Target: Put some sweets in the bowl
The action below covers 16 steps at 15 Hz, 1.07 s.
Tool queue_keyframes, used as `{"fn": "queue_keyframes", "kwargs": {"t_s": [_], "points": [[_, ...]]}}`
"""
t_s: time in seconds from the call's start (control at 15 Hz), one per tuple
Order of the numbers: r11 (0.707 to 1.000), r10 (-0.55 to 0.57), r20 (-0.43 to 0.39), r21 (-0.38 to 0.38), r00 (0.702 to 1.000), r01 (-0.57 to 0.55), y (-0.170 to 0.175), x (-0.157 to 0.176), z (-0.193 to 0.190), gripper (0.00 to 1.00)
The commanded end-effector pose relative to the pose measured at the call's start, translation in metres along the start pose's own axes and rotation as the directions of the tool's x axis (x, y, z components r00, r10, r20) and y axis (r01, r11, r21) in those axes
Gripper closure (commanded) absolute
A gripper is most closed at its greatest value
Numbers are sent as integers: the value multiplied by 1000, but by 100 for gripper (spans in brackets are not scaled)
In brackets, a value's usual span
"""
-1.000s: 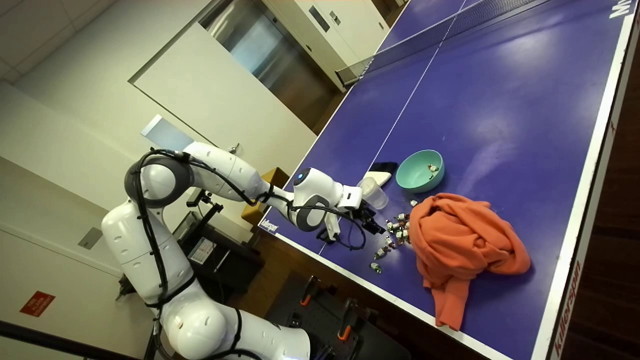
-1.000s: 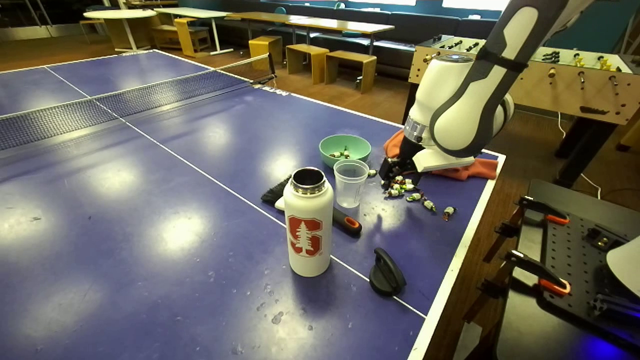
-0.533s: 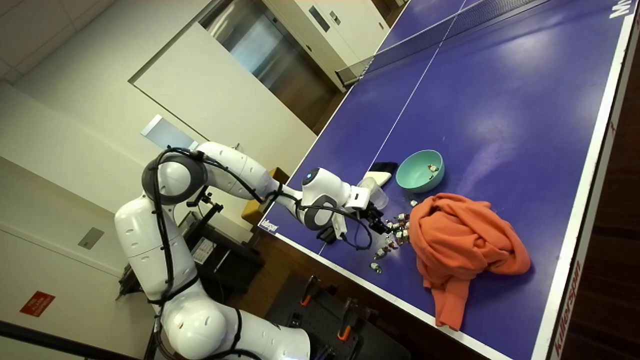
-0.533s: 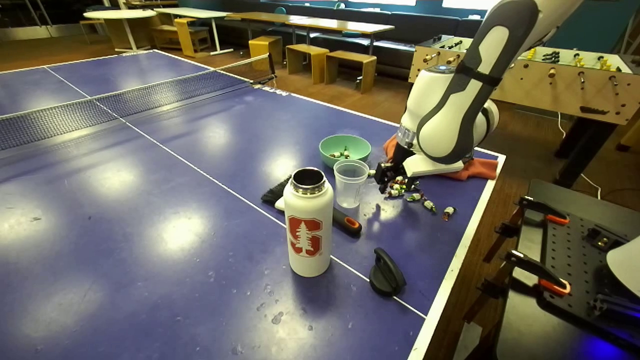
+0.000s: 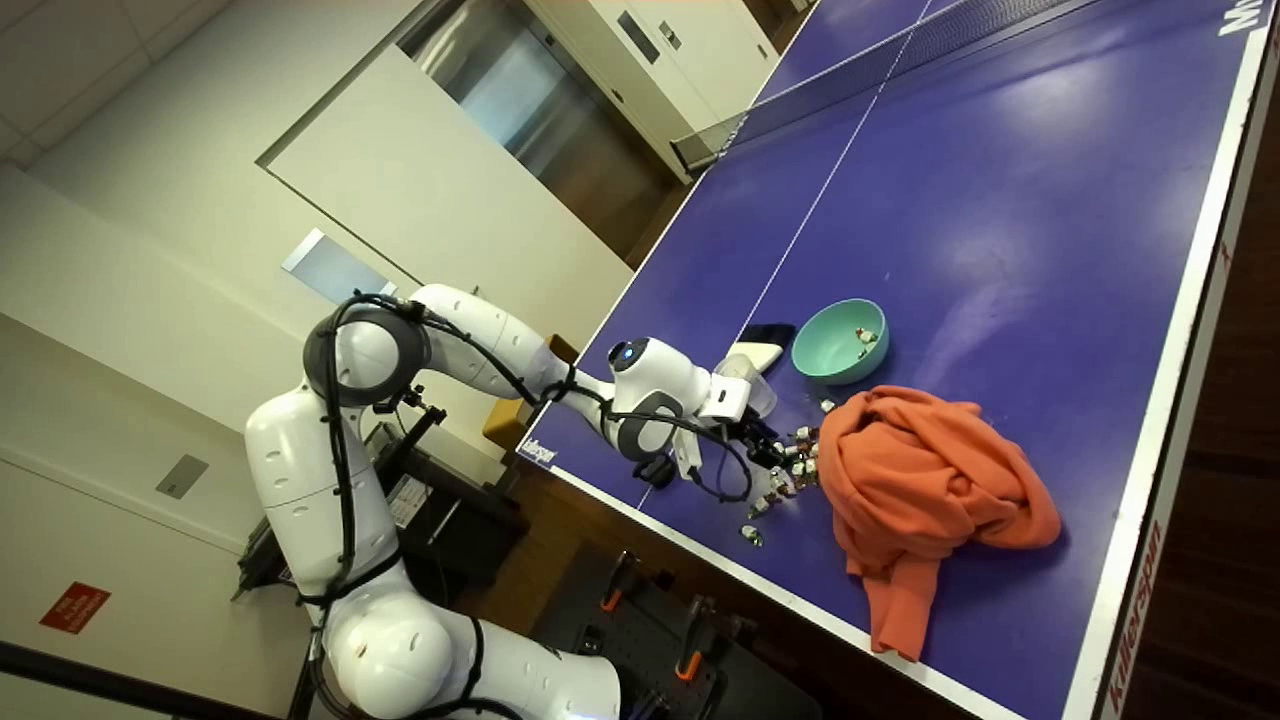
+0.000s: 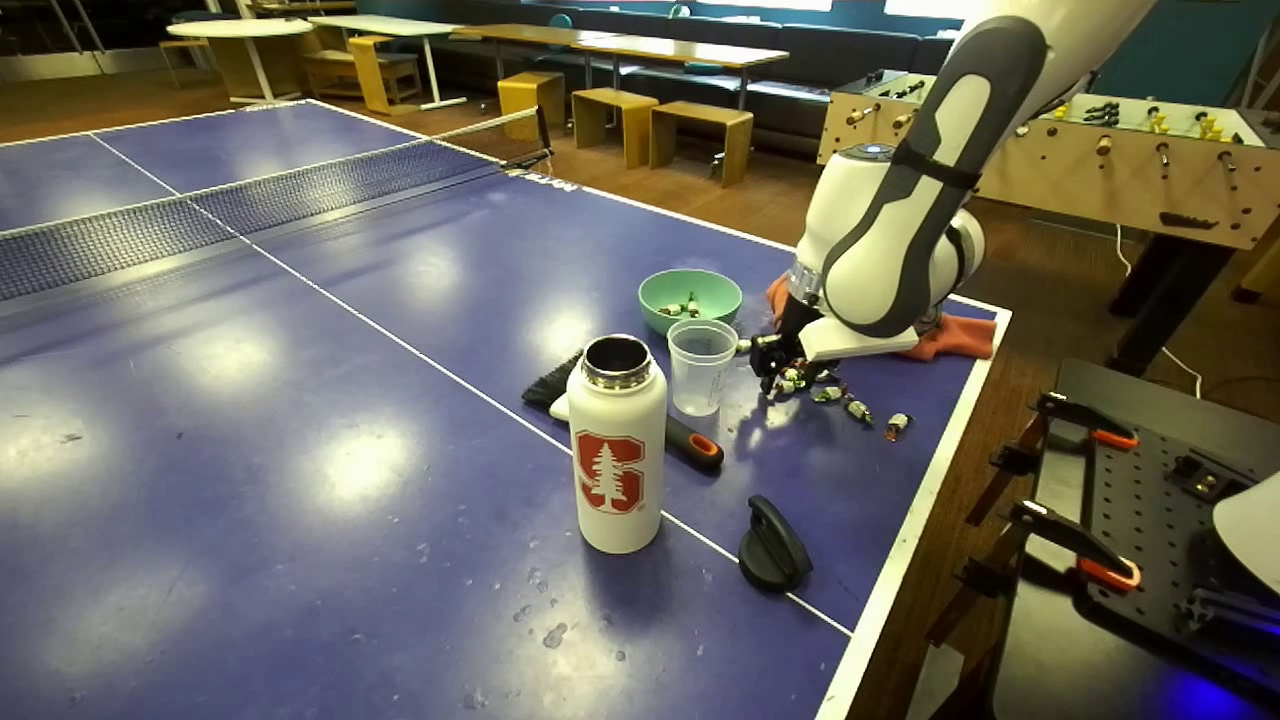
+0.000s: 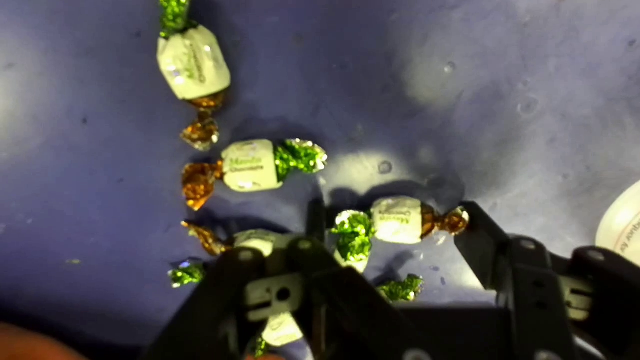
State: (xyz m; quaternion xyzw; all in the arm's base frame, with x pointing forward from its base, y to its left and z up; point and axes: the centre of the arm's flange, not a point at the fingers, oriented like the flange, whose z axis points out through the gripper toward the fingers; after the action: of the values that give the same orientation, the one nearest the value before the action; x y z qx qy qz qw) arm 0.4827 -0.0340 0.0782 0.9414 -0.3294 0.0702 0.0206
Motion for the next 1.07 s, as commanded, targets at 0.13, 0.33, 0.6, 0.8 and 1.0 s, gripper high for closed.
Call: {"fn": "queue_keyframes", "kwargs": {"t_s": [0.13, 0.33, 0.6, 0.8, 1.0], "points": [[1000, 24, -17, -8, 1000, -24, -2, 6, 1, 77], [1000, 27, -24, -8, 999, -27, -2, 8, -1, 100], [1000, 27, -28, -8, 999, -27, -2, 8, -3, 98], [1000, 25, -33, 4, 999, -25, -3, 3, -16, 100], [1000, 13, -59, 29, 998, -12, -7, -2, -46, 99]]}}
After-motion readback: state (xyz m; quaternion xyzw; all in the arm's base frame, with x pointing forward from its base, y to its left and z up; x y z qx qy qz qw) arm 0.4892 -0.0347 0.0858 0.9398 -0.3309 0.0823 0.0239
